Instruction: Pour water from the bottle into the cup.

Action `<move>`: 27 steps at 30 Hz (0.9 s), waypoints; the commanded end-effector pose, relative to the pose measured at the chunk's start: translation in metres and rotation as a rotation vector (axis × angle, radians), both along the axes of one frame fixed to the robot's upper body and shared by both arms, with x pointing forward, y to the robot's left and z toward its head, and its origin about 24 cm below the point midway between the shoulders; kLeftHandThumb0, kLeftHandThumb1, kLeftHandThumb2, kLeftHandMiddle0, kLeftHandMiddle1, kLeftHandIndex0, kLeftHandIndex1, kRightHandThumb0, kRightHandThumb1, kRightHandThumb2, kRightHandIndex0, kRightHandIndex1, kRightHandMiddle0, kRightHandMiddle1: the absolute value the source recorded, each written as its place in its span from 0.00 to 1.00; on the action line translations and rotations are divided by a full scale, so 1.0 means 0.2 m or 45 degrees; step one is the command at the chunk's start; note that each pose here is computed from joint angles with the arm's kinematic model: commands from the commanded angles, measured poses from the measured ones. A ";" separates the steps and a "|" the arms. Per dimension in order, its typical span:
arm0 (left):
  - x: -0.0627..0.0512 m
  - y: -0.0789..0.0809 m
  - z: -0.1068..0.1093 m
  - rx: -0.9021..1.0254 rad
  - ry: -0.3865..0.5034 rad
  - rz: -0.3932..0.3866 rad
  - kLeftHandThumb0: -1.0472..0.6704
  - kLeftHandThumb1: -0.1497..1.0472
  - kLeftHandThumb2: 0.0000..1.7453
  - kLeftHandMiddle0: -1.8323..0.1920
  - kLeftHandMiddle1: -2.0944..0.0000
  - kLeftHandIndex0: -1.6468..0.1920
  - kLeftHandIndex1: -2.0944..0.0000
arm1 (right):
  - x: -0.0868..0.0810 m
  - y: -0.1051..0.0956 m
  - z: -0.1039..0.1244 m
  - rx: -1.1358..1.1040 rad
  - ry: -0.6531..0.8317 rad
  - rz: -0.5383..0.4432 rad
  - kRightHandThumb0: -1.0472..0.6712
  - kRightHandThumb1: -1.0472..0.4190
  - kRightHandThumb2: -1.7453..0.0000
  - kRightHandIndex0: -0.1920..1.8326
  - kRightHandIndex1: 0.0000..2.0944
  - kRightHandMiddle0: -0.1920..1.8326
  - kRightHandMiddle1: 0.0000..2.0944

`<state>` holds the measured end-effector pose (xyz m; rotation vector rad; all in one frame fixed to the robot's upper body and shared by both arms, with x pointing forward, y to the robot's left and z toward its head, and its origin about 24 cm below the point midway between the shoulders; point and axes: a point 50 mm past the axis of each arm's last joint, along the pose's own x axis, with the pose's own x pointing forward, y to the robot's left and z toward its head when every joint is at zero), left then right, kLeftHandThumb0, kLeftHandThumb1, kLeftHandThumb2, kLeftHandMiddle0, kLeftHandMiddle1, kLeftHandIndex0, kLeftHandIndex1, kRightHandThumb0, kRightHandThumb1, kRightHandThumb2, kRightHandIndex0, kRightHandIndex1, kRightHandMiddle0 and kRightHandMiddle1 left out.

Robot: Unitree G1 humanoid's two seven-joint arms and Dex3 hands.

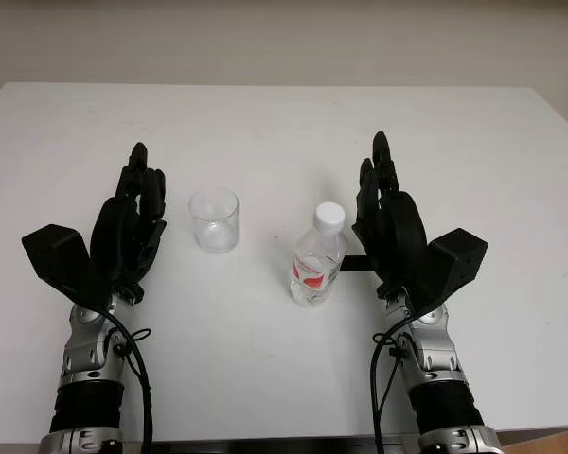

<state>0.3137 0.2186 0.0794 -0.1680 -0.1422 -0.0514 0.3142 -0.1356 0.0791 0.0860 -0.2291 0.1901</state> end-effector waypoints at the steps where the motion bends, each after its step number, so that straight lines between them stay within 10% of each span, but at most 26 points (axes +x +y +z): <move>1: -0.02 -0.01 0.00 0.006 -0.011 -0.005 0.21 1.00 0.33 0.95 0.98 0.95 0.97 | -0.02 -0.01 0.01 -0.002 -0.021 -0.004 0.14 0.00 0.61 0.00 0.00 0.00 0.01; 14: 0.01 -0.03 -0.02 -0.004 0.010 -0.022 0.22 1.00 0.34 0.96 0.98 0.97 0.98 | 0.00 -0.04 0.00 -0.018 -0.012 0.010 0.13 0.00 0.62 0.00 0.00 0.00 0.00; 27: 0.01 -0.05 -0.03 0.000 0.002 -0.032 0.21 1.00 0.35 0.97 0.98 0.97 0.98 | -0.21 -0.26 0.05 -0.254 -0.141 0.257 0.00 0.00 0.88 0.00 0.00 0.00 0.00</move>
